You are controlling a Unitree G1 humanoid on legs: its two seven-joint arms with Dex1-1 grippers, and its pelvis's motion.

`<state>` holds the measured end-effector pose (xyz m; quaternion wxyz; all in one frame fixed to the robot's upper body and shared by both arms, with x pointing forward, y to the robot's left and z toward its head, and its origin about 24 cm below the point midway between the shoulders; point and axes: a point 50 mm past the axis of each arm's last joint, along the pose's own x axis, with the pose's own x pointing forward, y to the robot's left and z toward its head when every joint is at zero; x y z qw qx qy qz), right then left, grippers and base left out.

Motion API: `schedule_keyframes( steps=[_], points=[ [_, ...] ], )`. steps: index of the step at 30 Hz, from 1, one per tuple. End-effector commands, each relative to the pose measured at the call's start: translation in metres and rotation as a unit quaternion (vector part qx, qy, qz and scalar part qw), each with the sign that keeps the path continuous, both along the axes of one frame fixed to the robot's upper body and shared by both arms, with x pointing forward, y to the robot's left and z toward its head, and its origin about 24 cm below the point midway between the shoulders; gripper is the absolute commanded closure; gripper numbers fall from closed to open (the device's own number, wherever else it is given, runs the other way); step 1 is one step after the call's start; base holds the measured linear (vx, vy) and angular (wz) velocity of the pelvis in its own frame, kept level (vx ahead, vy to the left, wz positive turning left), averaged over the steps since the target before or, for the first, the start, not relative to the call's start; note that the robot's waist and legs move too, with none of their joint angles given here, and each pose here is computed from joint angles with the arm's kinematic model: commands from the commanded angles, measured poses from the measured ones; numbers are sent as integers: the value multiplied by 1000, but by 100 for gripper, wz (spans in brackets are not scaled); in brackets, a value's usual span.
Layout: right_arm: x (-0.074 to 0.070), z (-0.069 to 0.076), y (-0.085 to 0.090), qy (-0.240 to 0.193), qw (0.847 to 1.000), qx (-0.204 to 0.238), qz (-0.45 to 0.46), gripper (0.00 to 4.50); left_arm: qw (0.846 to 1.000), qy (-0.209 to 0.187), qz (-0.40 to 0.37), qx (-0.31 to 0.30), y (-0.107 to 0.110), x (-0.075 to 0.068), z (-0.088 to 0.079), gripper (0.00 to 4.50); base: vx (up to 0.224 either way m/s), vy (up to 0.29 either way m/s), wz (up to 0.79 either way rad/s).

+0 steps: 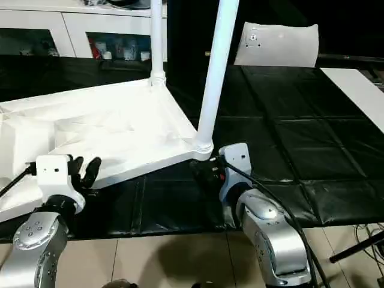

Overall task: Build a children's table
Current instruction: Rotate leg to tighten

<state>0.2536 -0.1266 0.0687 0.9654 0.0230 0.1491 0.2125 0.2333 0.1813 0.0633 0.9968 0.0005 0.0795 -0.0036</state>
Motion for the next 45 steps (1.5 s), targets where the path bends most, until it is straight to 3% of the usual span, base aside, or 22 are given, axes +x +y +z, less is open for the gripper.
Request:
schedule_keyframes(
  steps=[1,45],
  points=[
    [1,1,-3,1,1000,-1,-6,31,1000,-2,-2,3,-2,0,2,265,0,0,0],
    [1,1,-3,1,1000,-1,-6,31,1000,-2,-2,3,-2,0,2,265,0,0,0]
  ],
)
